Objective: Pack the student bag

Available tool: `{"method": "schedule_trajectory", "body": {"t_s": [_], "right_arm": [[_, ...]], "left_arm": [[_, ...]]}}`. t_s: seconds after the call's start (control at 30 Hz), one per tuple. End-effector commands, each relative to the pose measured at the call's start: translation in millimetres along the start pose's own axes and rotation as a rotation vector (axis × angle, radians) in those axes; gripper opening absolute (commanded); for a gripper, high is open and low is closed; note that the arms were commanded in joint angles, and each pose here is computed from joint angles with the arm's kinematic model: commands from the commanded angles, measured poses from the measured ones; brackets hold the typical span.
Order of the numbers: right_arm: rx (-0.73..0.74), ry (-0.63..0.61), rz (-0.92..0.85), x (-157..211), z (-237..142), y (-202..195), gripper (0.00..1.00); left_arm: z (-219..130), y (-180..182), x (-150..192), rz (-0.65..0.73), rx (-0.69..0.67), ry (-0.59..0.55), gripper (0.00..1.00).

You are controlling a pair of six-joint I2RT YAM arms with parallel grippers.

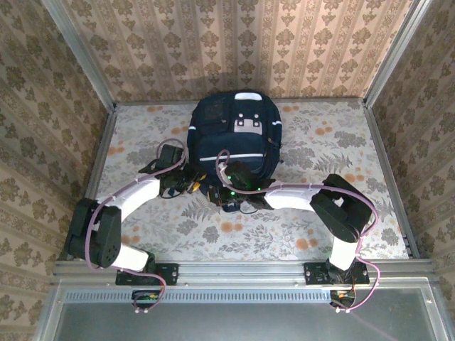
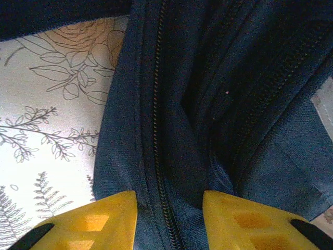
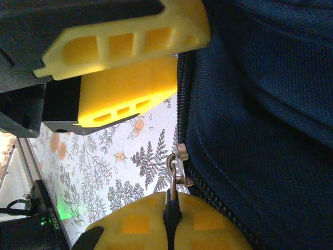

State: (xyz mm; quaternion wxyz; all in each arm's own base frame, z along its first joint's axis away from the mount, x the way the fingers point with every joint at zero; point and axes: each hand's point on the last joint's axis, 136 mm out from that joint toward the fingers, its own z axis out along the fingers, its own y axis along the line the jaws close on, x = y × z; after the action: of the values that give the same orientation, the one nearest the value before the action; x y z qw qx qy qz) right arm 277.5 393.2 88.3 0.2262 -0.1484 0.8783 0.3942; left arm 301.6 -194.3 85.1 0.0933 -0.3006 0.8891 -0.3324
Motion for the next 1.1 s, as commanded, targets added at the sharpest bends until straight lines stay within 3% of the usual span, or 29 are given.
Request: {"method": "schedule_trajectory", "body": {"t_s": [0.0, 0.23, 0.3, 0.7, 1.07], "right_arm": [[-0.079, -0.047, -0.041, -13, 1, 25, 0.00], [-0.020, -0.048, -0.051, -8, -1, 13, 0.00], [0.020, -0.047, -0.057, -6, -4, 5, 0.00], [0.196, -0.032, -0.045, 21, -46, -53, 0.00], [0.324, -0.102, 0.042, 29, -102, -112, 0.00]], "left_arm": [[5, -14, -1, -0.002, 0.032, 0.002, 0.37], [8, -5, -6, 0.017, 0.001, -0.024, 0.04], [6, -2, -9, 0.020, -0.011, -0.040, 0.00], [-16, 23, -33, -0.004, -0.042, -0.118, 0.00], [-29, 32, -46, -0.015, -0.045, -0.148, 0.00]]}}
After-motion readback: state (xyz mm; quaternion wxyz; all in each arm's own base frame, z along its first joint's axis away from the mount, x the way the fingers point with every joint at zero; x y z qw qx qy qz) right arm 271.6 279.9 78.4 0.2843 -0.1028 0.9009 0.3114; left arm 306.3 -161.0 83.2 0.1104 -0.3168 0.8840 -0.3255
